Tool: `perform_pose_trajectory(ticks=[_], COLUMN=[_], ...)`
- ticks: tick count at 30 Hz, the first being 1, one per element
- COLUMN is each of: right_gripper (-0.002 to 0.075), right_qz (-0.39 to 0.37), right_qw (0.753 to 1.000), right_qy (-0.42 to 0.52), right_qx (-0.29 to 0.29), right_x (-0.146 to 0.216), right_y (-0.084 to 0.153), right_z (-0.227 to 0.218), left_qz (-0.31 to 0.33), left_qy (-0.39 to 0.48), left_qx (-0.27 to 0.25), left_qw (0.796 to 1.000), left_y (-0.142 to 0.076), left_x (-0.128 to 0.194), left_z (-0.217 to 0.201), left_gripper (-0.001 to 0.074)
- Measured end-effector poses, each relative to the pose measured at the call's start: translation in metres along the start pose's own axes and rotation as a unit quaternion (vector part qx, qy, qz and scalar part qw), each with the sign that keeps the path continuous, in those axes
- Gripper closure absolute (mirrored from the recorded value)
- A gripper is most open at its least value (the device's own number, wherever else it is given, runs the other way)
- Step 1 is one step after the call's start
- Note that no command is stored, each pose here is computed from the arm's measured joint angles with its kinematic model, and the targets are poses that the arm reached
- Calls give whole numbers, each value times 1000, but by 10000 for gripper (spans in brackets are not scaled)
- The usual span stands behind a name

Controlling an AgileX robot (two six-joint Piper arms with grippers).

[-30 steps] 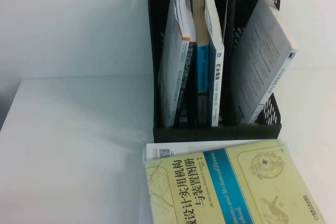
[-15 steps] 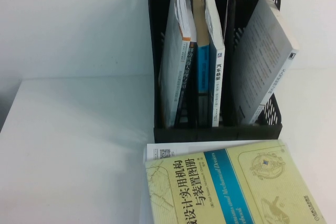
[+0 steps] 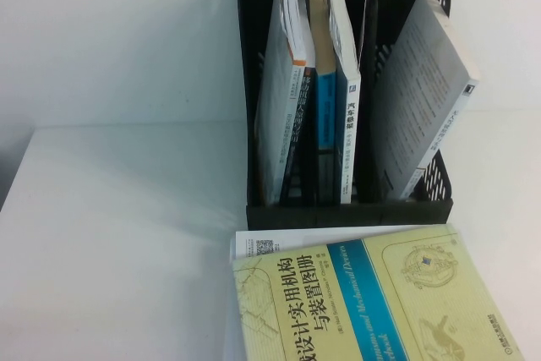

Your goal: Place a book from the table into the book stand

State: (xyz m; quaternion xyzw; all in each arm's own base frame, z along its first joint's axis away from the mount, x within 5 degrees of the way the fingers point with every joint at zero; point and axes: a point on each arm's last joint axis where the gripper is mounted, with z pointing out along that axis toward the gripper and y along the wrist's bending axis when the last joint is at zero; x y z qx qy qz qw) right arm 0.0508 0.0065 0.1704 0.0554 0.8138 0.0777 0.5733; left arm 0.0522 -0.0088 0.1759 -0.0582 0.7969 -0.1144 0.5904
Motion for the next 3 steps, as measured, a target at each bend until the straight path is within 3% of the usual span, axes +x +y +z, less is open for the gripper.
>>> perform_pose_trajectory(ticks=[3], right_gripper=[729], right_qz=[7], right_qw=[1000], right_qy=[0], right_qx=[-3], right_x=[0], right_y=[1], right_z=[0], left_qz=[0], left_qy=[0], left_qx=[0], left_qw=[1000], left_y=[0], left_x=[0], left_z=[0], left_gripper=[737])
